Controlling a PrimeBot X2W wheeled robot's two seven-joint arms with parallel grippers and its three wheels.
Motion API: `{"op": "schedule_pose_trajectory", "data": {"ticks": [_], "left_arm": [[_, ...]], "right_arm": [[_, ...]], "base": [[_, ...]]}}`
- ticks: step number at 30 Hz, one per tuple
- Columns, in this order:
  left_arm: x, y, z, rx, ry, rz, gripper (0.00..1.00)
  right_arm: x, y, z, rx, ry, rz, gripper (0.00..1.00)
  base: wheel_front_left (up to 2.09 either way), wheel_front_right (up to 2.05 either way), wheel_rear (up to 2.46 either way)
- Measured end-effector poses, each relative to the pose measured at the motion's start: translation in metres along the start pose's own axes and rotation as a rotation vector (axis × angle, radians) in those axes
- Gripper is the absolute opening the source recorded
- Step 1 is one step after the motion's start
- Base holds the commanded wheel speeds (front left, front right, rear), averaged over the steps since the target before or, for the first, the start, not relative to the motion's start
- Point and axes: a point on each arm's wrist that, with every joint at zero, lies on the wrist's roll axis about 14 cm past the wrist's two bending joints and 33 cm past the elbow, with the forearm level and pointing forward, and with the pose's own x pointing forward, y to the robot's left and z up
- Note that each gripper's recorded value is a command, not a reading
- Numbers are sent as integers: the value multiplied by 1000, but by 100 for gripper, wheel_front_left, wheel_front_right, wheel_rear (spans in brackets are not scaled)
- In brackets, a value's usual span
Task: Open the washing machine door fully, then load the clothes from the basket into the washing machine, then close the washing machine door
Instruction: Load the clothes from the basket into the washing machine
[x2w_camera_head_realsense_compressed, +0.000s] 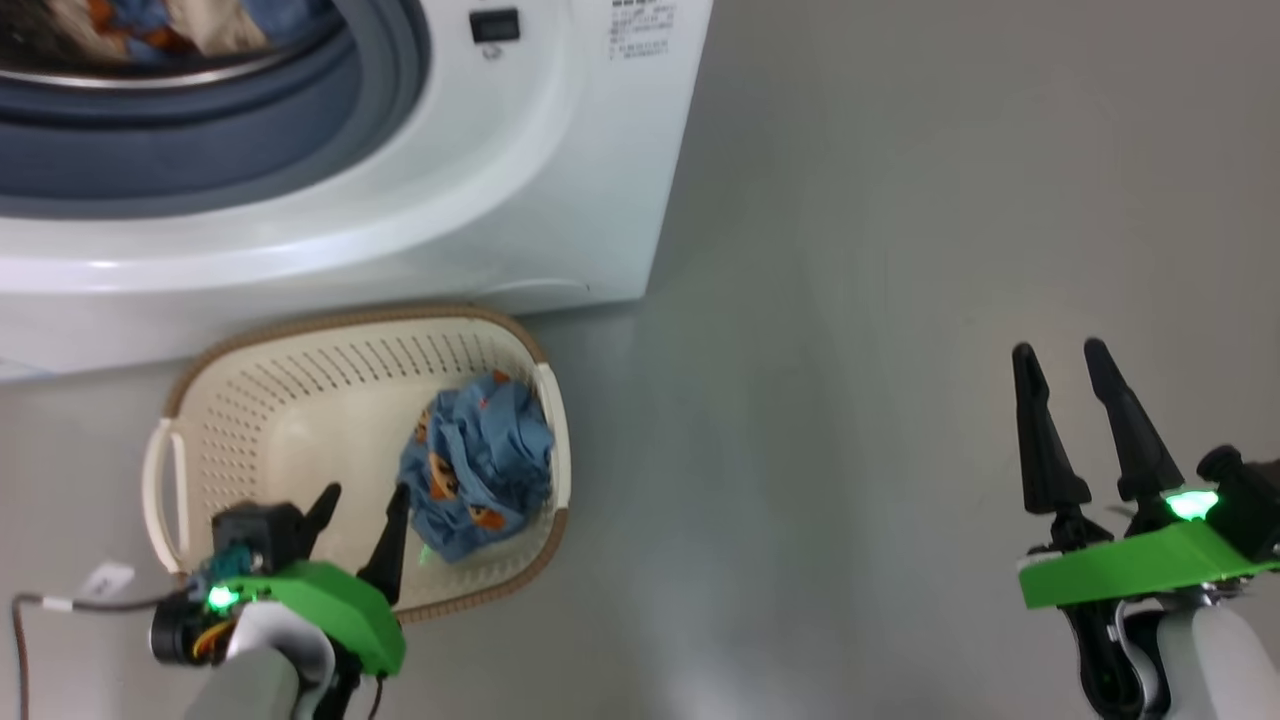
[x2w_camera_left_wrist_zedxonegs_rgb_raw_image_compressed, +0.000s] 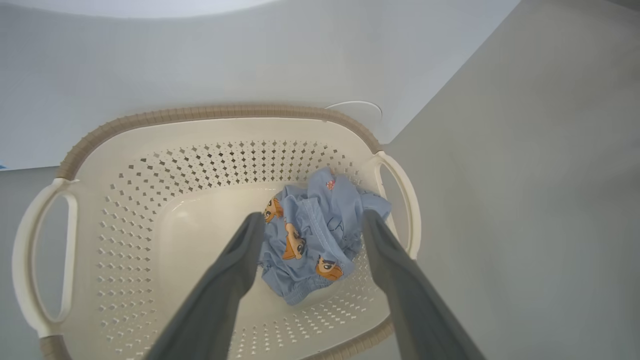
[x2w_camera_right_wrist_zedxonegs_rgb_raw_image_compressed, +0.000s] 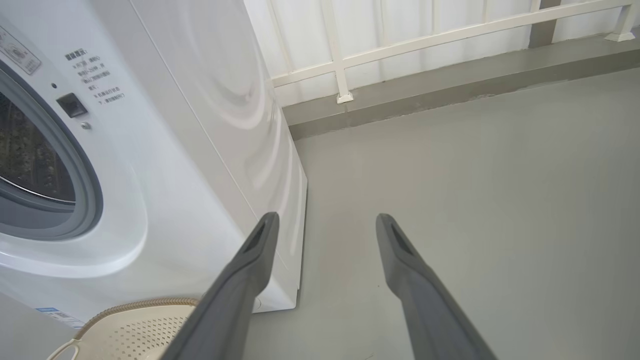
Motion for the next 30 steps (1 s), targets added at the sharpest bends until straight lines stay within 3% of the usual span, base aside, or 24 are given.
{"op": "schedule_pose_trajectory", "data": {"ticks": [13, 30], "left_arm": [[50, 10, -45, 39, 185, -50, 100], [102, -4, -89, 66, 322, -169, 100]], "right_arm": [[28, -2, -40, -3, 73, -6, 100], [43, -18, -80, -19, 142, -51, 100]], "base": [[0, 0, 0], [0, 0, 0]]}}
